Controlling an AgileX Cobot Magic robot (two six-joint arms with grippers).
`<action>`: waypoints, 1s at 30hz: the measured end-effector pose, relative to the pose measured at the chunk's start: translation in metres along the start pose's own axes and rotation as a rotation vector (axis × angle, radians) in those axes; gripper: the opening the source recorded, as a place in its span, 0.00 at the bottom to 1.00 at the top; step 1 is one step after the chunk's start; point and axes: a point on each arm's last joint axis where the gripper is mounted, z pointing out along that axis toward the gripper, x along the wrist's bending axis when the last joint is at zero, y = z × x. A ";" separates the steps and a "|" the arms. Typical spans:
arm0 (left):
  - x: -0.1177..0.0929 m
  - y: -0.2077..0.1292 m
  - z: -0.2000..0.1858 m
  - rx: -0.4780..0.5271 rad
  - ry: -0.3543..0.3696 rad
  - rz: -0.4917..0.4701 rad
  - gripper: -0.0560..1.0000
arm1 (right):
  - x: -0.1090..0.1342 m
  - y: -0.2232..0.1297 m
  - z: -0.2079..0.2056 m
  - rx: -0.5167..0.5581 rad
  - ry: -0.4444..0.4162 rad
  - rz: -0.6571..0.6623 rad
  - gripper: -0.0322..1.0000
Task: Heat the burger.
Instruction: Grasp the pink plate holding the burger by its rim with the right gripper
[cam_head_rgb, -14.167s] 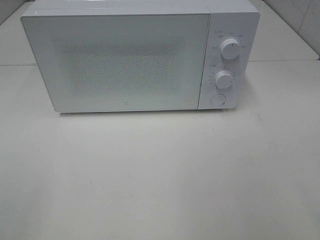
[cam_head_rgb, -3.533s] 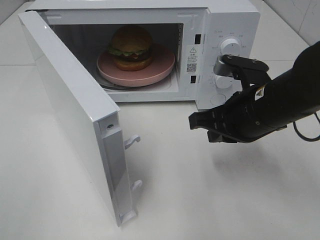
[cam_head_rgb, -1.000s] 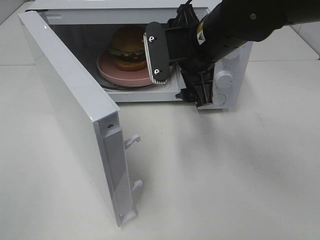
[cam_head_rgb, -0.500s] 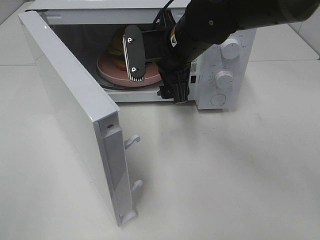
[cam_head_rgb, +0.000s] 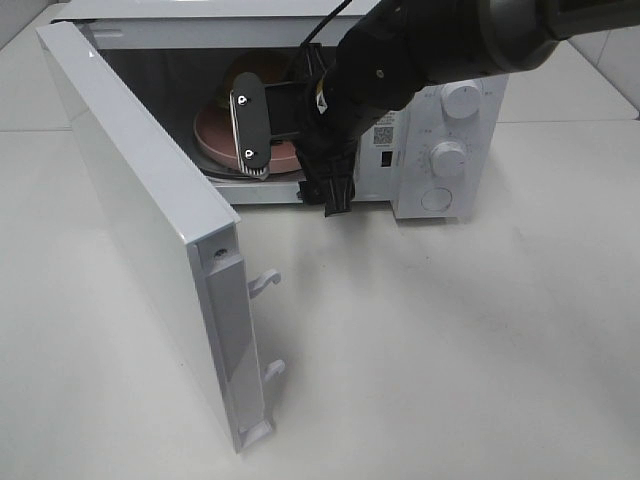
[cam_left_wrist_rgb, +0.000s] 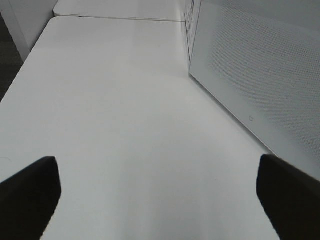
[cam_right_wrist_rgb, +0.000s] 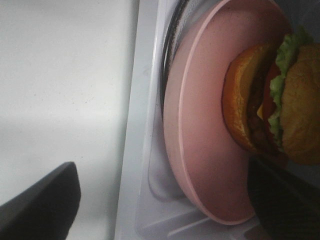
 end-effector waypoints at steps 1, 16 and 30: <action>0.000 0.000 0.000 0.000 0.000 0.000 0.99 | -0.001 0.001 0.007 -0.001 -0.001 0.003 0.88; 0.000 0.000 0.000 0.000 0.000 0.000 0.99 | -0.005 -0.006 0.045 0.002 -0.018 0.043 0.85; 0.000 0.000 0.000 0.000 0.000 0.000 0.99 | 0.001 -0.011 0.078 0.015 0.001 0.055 0.79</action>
